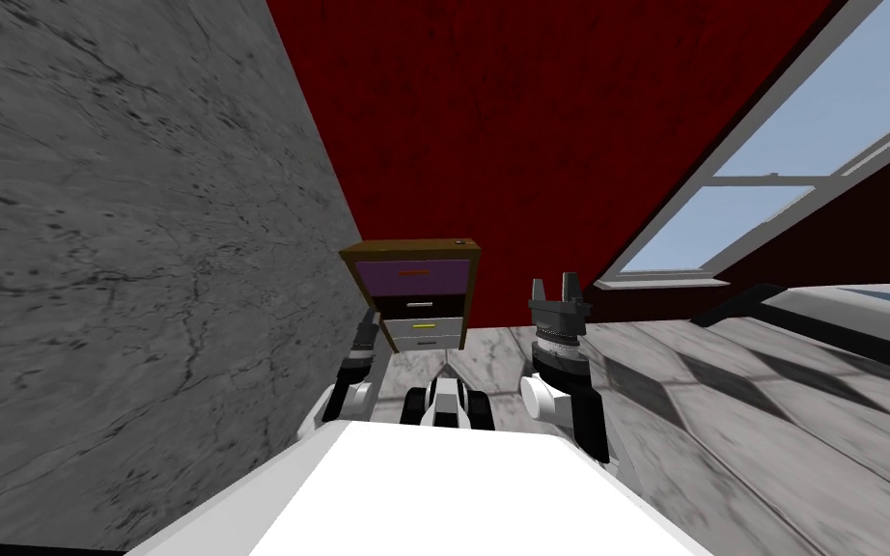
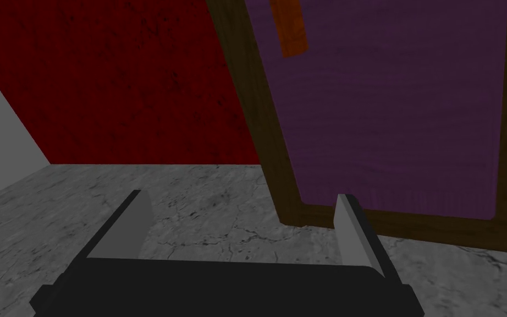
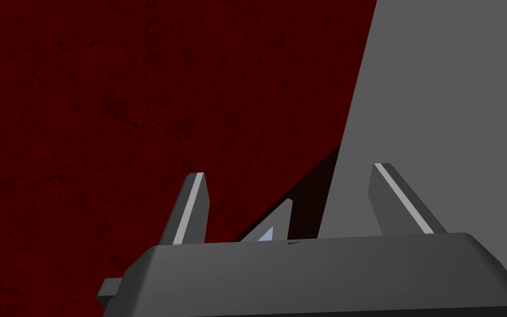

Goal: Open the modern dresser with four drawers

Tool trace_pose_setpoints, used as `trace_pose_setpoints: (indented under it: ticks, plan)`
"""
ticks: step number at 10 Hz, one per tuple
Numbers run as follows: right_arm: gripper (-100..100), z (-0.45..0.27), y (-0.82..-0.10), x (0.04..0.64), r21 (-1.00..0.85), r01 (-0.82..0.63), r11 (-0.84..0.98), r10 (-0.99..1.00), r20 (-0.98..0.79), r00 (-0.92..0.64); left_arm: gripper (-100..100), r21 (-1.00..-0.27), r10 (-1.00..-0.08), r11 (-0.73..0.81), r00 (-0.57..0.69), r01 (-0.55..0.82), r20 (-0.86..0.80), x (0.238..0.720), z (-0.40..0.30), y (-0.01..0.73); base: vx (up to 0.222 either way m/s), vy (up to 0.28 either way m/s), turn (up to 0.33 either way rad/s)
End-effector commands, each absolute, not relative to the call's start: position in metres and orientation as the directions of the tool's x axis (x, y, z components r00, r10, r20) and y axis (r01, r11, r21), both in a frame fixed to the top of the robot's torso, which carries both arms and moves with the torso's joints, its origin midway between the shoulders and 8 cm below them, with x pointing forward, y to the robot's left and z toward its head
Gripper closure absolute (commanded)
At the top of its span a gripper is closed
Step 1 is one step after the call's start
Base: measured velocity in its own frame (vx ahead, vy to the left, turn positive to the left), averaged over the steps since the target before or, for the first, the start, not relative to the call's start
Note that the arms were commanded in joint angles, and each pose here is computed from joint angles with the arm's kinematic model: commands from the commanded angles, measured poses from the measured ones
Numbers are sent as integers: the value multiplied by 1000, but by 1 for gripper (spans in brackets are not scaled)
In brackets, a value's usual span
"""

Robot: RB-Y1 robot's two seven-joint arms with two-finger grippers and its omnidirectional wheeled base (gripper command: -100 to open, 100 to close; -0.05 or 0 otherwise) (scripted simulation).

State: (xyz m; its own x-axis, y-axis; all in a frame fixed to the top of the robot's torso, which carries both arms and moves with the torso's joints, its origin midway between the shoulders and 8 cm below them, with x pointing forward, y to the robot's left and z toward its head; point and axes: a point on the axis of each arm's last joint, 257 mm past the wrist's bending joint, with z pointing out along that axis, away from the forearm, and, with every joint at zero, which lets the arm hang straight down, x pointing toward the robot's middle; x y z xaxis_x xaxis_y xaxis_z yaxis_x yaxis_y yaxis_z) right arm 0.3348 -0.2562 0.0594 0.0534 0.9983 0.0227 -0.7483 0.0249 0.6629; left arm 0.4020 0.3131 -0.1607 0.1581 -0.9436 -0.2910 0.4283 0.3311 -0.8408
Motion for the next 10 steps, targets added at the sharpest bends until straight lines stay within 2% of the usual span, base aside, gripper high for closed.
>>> trace_pose_setpoints:
  ticks: [1,10]
  plan:
    - [0,59,-256,335,663,-748,25,998,23,53,-100,-857,-943,333,150,393,-298,404,-186,314,69,17,-16]
    - [0,59,-256,335,663,-748,25,998,23,53,-100,-910,-944,329,114,254,-309,403,-272,316,98,13,-13]
